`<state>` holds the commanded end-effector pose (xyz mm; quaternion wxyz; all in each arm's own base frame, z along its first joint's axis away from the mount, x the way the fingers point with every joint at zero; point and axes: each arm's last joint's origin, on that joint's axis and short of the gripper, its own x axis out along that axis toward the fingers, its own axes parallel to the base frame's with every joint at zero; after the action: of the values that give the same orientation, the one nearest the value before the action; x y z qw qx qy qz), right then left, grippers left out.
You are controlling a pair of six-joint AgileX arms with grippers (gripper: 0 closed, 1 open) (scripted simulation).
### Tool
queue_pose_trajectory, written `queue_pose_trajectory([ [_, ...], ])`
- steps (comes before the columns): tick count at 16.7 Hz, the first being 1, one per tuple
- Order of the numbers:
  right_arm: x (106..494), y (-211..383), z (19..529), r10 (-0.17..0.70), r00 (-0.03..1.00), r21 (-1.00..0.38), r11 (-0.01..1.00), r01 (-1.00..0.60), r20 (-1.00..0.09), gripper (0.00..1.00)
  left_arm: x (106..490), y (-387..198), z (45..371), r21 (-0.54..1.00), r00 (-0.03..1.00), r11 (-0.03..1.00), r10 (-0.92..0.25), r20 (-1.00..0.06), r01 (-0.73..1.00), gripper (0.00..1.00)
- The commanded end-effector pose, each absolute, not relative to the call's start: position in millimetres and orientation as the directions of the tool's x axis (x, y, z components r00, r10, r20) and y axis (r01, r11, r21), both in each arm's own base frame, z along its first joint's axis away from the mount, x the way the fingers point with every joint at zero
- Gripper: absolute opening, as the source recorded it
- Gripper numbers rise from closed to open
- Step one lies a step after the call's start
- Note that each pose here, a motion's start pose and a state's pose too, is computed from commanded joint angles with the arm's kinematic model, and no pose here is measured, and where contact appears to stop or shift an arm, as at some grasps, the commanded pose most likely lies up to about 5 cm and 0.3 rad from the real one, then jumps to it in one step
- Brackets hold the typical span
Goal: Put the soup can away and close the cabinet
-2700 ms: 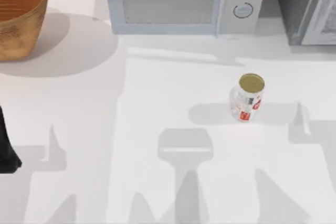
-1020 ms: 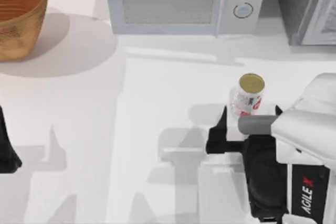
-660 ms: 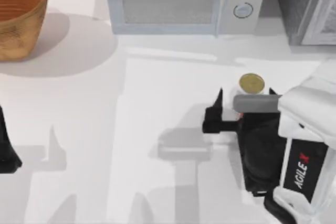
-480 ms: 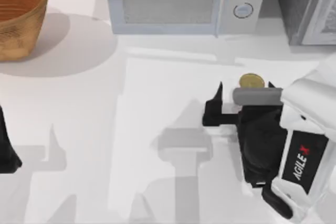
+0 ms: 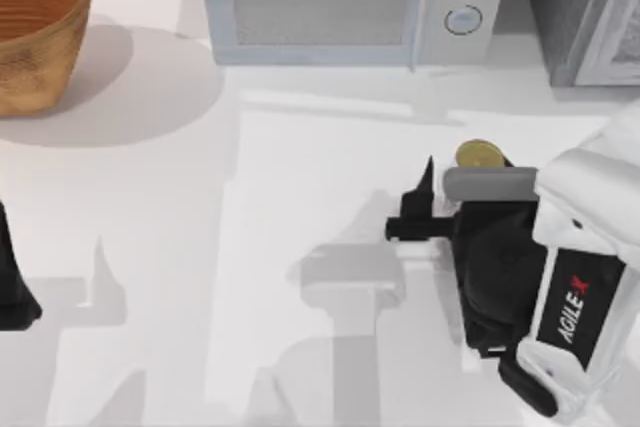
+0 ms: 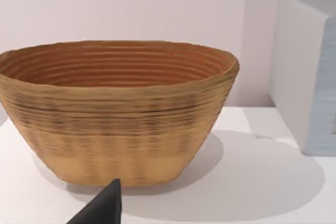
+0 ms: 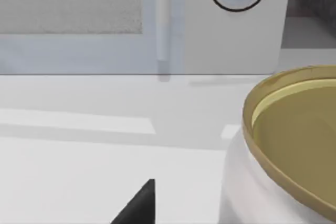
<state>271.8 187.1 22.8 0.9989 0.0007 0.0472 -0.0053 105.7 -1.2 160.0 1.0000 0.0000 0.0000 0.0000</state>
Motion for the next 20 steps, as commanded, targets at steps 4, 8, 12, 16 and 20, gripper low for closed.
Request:
queue_pose_trajectory([
  [4, 271.8, 187.1, 22.8, -0.011, 0.995, 0.001, 1.0, 0.011, -0.094, 0.32, 105.7, -1.2, 160.0, 0.0, 1.0, 1.0, 0.0, 0.0, 0.0, 1.0],
  [8, 271.8, 187.1, 22.8, -0.011, 0.995, 0.001, 1.0, 0.011, -0.094, 0.02, 105.7, -1.2, 160.0, 0.0, 1.0, 1.0, 0.0, 0.0, 0.0, 1.0],
  [12, 271.8, 187.1, 22.8, -0.011, 0.995, 0.001, 1.0, 0.011, -0.094, 0.0, 105.7, -1.2, 160.0, 0.0, 1.0, 1.0, 0.0, 0.0, 0.0, 1.0],
  [16, 271.8, 187.1, 22.8, -0.011, 0.995, 0.001, 1.0, 0.011, -0.094, 0.0, 105.7, -1.2, 160.0, 0.0, 1.0, 1.0, 0.0, 0.0, 0.0, 1.0],
  [20, 273.1, 188.7, 30.5, -0.008, 0.995, 0.004, 1.0, 0.008, -0.096, 0.0, 105.7, -1.2, 160.0, 0.0, 1.0, 1.0, 0.0, 0.0, 0.0, 1.0],
])
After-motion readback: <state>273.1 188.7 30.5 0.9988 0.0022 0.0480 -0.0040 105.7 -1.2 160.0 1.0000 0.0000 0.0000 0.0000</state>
